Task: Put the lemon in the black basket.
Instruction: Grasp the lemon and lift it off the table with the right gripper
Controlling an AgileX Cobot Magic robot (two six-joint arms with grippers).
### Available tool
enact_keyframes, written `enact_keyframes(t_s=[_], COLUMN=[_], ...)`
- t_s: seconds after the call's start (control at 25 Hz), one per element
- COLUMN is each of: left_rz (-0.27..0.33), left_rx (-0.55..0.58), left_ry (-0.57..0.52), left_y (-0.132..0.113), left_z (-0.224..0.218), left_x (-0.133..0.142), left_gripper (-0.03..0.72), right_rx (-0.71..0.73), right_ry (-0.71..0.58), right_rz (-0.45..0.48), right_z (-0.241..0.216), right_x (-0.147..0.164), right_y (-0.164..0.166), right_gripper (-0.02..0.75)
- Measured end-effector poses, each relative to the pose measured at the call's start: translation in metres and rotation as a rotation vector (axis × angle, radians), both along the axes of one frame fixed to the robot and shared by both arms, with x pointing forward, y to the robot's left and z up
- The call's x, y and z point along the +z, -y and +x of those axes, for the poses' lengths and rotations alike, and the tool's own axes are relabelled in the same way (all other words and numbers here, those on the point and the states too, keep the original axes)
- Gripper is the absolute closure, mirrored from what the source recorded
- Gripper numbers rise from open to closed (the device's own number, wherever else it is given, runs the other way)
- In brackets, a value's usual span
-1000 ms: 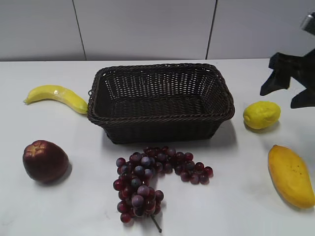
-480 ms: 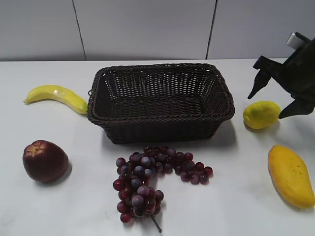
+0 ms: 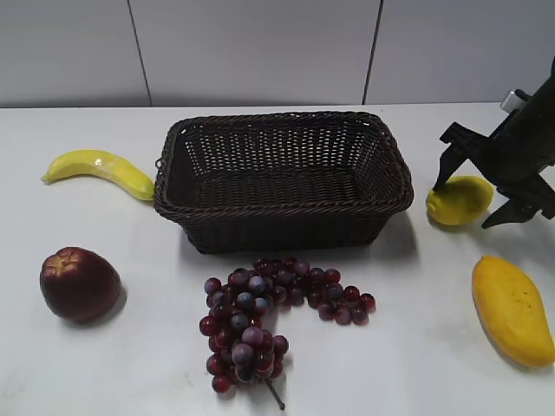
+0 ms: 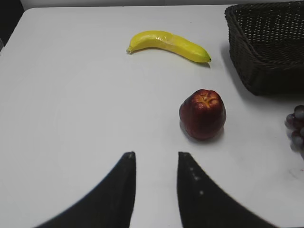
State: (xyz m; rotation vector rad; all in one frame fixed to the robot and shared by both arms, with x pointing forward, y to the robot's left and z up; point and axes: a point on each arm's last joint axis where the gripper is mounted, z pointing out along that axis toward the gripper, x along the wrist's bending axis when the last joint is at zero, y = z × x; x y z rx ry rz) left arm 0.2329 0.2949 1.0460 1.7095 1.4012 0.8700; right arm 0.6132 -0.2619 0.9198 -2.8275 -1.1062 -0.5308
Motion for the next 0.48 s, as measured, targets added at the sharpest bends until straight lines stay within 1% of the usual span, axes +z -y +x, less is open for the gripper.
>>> enact_keyframes(t_s=[0.28, 0.36, 0.48], left_rz=[0.000, 0.000, 0.000], left_rx=[0.000, 0.000, 0.000], left_ry=[0.000, 0.000, 0.000], left_y=[0.000, 0.000, 0.000], left_z=[0.000, 0.000, 0.000], left_x=[0.000, 0.000, 0.000], left_gripper=[0.452, 0.452, 0.452], right_rx=[-0.025, -0.033, -0.039], right_ry=[0.067, 0.106, 0.150], right_rz=[-0.015, -0.022, -0.032], right_z=[0.011, 0.014, 0.018], right_x=[-0.012, -0.012, -0.011], right_y=[0.002, 0.003, 0.004], right_gripper=[0.078, 0.087, 0.128])
